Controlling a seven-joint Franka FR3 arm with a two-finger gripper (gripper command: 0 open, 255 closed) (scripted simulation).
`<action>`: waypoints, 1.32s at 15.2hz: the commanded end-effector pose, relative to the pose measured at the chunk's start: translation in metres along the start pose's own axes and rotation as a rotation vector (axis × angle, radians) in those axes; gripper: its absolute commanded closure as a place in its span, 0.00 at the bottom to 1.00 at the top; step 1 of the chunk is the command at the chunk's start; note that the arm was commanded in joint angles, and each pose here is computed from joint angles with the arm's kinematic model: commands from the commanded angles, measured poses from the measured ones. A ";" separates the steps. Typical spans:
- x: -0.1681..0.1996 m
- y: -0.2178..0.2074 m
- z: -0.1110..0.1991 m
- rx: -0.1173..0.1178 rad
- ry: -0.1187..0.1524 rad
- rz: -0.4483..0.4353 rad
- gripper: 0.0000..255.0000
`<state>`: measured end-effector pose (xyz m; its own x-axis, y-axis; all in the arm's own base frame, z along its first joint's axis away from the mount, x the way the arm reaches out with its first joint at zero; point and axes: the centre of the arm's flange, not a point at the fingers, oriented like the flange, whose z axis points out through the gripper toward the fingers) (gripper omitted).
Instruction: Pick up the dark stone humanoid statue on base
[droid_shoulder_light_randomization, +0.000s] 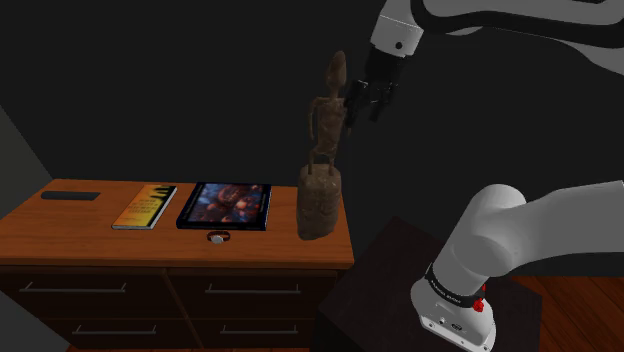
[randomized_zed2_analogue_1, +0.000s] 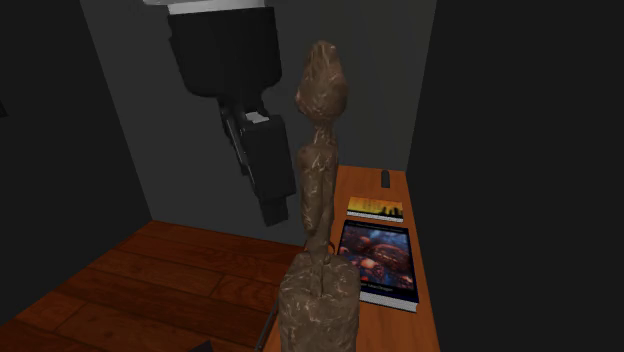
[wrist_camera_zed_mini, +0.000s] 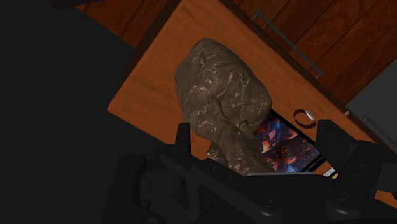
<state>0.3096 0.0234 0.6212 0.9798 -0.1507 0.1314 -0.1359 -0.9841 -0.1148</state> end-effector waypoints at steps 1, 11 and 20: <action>0.000 0.000 0.000 0.000 0.000 0.000 0.00; 0.153 -0.107 -0.017 -0.220 -0.401 -0.763 0.00; 0.154 -0.112 0.025 -0.233 -0.425 -0.808 0.00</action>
<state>0.4804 0.1122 0.6340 0.7554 0.5874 -0.2903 0.6270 -0.7767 0.0598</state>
